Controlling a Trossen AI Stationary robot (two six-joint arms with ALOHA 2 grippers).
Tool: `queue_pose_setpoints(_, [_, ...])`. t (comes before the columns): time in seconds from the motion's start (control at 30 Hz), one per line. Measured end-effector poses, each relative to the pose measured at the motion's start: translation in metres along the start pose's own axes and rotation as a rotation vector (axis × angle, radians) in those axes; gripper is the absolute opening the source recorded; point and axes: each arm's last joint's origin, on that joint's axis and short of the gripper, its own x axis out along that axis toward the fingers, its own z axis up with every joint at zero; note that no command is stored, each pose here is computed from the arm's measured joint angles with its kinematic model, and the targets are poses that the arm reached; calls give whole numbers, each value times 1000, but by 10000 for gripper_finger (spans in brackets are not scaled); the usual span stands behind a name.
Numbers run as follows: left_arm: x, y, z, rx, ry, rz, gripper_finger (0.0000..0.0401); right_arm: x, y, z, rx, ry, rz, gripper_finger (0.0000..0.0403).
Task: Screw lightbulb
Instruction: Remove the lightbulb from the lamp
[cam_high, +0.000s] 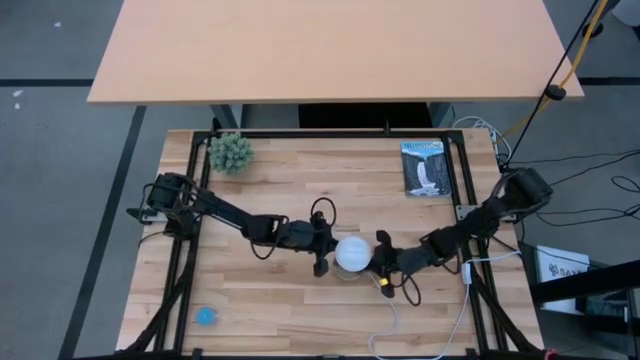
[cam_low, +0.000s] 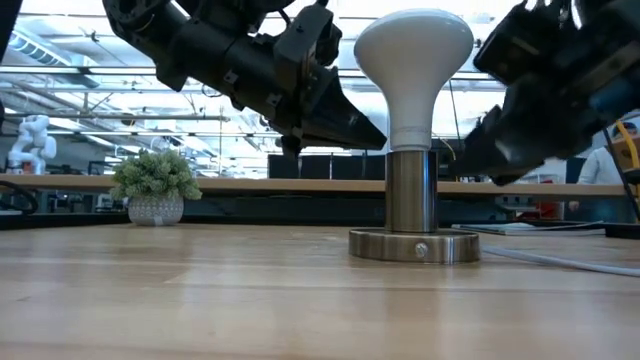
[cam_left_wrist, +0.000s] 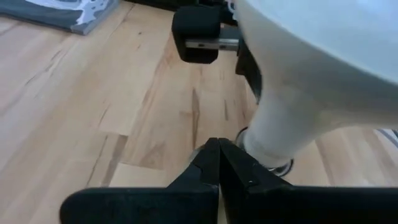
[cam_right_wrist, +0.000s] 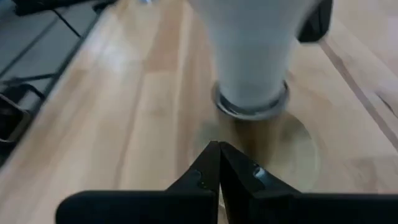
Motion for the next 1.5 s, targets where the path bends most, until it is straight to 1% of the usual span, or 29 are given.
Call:
queue_pose_setpoints(0.1, [0, 5, 0, -3, 10, 15, 0, 4, -5, -2, 2, 6, -17, 0])
queue_pose_setpoints(0.23, [1, 12, 2, -11, 7, 36, 0, 13, -9, 0, 1, -34, 10, 0])
queue_pose_setpoints(0.33, [1, 18, 1, -12, 27, 60, 0, 21, -16, -4, 11, -40, 5, 0])
queue_pose_setpoints(0.4, [2, 22, 0, -14, 38, 85, 0, 25, -21, -6, 12, -43, -31, 0])
queue_pose_setpoints(0.5, [2, 27, 0, -20, 50, 107, 0, 30, -33, -7, 17, -68, -141, 0])
queue_pose_setpoints(0.57, [2, 31, 0, -22, 56, 123, 0, 33, -42, -7, 15, -69, -195, 0])
queue_pose_setpoints(0.77, [1, 43, 0, -34, 71, 192, 0, 34, -61, -3, 28, -44, -271, 0])
queue_pose_setpoints(0.8, [1, 44, 0, -36, 72, 200, 0, 33, -62, -2, 29, -39, -270, 0])
queue_pose_setpoints(0.9, [1, 44, 0, -35, 71, 199, 0, 27, -58, 1, 35, 1, -219, 0])
queue_pose_setpoints(1.07, [2, 38, 0, -15, 80, 105, 0, 6, -40, 9, 60, 55, -143, 0])
queue_pose_setpoints(1.27, [2, 27, 5, 15, 28, 7, 0, -14, -11, 26, 15, -67, 0, 0])
queue_pose_setpoints(1.33, [2, 24, 6, 23, 9, -7, 0, -14, -8, 28, 5, -92, 11, 0])
queue_pose_setpoints(1.5, [2, 24, 6, 22, 7, -12, 0, -6, -8, 24, 8, -124, -2, 0])
